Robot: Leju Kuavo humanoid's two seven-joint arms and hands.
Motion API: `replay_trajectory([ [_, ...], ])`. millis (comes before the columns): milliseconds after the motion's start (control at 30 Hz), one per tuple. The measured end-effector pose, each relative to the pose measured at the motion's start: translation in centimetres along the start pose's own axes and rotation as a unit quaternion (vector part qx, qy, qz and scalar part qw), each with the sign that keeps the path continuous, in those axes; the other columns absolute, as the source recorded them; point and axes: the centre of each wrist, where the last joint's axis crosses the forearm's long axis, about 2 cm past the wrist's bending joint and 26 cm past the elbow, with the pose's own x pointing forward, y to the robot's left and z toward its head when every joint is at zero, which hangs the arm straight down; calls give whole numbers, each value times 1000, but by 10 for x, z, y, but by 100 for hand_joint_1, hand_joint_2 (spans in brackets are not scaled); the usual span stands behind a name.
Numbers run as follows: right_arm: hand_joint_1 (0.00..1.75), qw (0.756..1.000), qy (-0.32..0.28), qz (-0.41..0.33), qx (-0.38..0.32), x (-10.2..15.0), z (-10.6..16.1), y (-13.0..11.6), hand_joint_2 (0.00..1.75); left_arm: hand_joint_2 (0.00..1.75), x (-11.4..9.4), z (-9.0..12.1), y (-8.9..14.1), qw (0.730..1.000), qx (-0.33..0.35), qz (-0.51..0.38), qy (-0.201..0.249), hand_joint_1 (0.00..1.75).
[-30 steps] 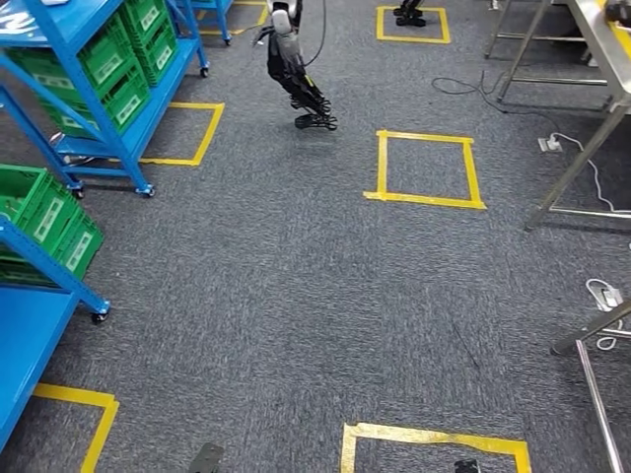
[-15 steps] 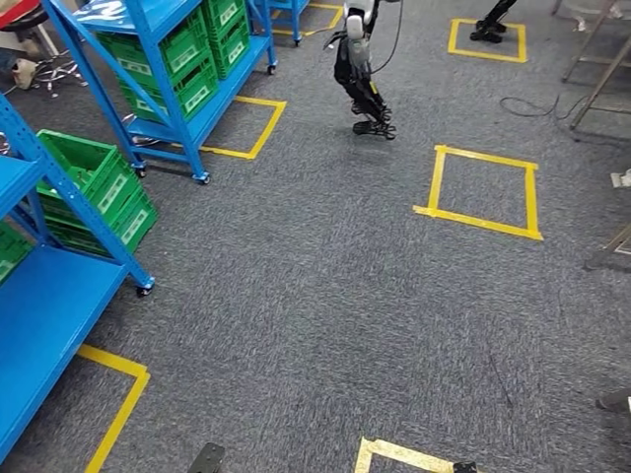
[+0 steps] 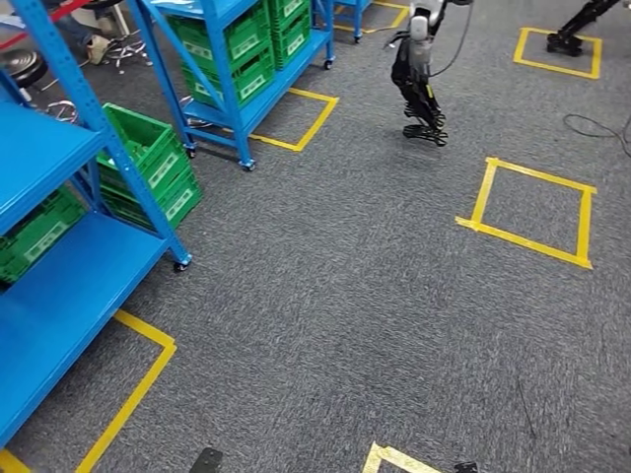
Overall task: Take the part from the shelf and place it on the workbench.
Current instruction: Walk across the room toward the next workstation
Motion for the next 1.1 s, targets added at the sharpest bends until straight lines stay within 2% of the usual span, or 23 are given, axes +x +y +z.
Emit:
replay_trajectory([
  [1100, 0, 1000, 11, -20, 5, 2, 1, 1, 175, 0, 1, 1, -3, 1000, 1, 4, -5, 0],
])
